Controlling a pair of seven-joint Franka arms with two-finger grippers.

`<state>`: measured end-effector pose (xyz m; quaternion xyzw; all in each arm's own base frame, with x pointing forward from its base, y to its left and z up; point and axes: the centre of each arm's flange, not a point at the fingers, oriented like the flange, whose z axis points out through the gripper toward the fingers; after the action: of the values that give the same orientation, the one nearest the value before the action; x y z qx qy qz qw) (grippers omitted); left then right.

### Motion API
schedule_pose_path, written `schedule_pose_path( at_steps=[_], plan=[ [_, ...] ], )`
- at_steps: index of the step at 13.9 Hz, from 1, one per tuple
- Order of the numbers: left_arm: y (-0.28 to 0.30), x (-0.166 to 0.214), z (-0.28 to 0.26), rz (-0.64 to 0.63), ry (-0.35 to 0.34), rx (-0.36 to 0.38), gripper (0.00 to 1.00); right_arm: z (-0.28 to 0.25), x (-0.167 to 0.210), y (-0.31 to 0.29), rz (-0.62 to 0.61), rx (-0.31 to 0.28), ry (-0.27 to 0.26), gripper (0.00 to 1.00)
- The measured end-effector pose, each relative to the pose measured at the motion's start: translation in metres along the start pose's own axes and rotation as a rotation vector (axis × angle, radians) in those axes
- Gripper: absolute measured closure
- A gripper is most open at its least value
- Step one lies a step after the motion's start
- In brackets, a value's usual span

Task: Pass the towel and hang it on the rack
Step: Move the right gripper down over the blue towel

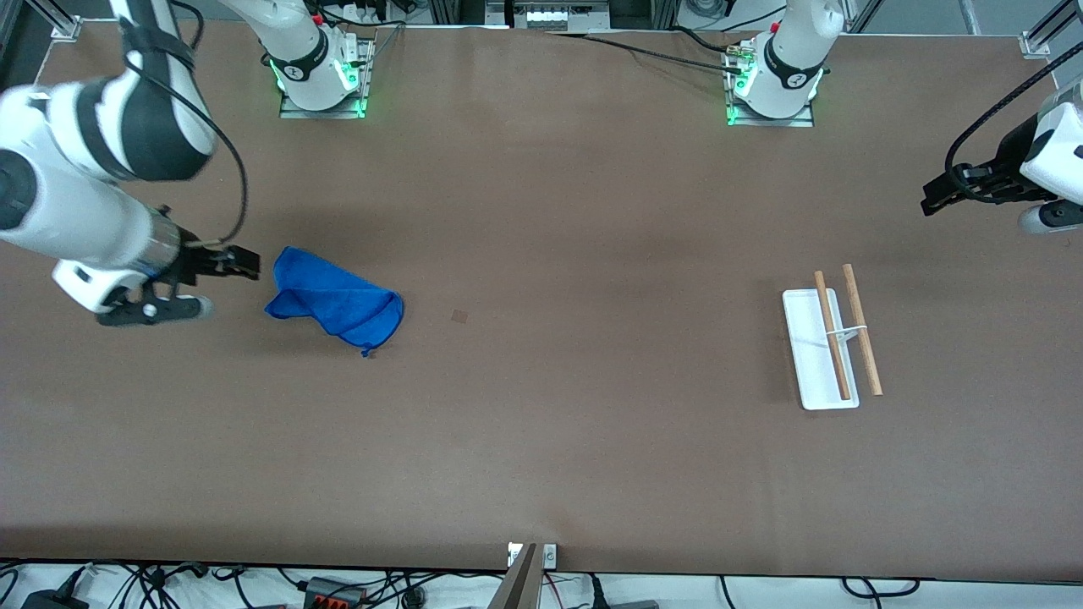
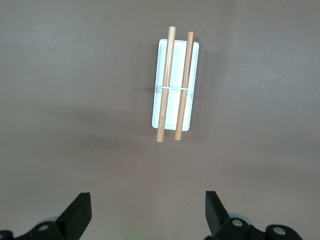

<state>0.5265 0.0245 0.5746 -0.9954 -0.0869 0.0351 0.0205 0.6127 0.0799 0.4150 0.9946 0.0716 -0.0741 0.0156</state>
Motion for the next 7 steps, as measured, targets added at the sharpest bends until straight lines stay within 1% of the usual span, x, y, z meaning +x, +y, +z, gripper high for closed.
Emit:
schedule_pose_path(
  at_steps=[2, 3, 6, 7],
  plan=[
    [0.0, 0.0, 0.0, 0.0, 0.0, 0.0, 0.0, 0.037, 0.018, -0.027, -0.039, -0.008, 0.001, 0.0],
    [0.0, 0.0, 0.0, 0.0, 0.0, 0.0, 0.0, 0.055, 0.027, -0.037, -0.049, -0.007, 0.013, 0.0],
    [0.0, 0.0, 0.0, 0.0, 0.0, 0.0, 0.0, 0.101, 0.05, -0.055, -0.039, 0.043, 0.06, 0.0],
    [0.0, 0.0, 0.0, 0.0, 0.0, 0.0, 0.0, 0.114, 0.055, -0.062, -0.04, 0.052, 0.074, 0.0]
  ],
)
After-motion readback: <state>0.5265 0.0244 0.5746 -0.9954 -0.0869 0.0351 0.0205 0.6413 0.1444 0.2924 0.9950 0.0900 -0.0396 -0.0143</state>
